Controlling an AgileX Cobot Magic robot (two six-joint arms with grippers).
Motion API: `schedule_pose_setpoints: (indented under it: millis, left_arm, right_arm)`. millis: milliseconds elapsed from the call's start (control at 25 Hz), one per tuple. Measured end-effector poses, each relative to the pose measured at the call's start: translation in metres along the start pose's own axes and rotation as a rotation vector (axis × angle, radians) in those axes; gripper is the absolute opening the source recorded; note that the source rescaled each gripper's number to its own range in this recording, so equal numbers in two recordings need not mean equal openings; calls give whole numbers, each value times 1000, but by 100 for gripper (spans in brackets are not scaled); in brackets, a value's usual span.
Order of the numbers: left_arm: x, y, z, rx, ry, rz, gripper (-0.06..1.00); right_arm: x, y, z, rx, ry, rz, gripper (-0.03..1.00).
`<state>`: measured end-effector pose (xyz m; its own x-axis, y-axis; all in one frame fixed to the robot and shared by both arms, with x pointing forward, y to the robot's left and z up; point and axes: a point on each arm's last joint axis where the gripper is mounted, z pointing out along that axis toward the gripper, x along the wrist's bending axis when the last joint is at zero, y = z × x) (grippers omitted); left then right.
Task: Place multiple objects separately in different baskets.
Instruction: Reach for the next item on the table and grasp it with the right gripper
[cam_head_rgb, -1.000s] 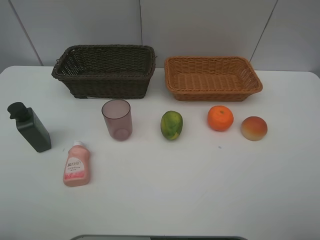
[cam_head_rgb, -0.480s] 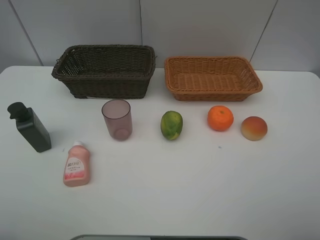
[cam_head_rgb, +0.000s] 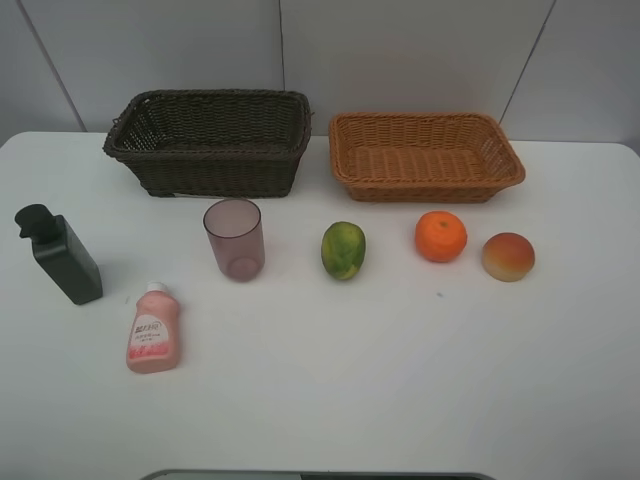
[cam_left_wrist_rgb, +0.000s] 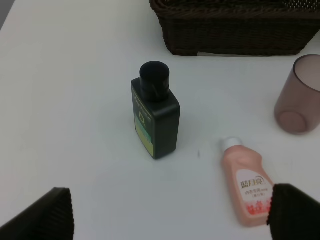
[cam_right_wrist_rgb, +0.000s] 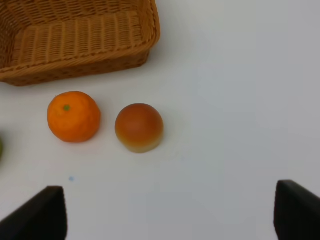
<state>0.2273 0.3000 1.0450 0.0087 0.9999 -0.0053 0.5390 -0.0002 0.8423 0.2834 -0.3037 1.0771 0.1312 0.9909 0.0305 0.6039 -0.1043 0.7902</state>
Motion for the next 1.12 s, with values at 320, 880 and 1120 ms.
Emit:
schedule_pose_setpoints:
  millis: [320, 880, 1120]
  left_arm:
    - [0, 0, 0, 0, 0, 0, 100]
    - [0, 0, 0, -1, 0, 0, 100]
    - [0, 0, 0, -1, 0, 0, 100]
  right_arm:
    - [11, 46, 73, 267, 61, 46, 76]
    - [44, 82, 224, 662, 14, -96, 93]
    - [49, 69, 270, 733, 10, -93, 100]
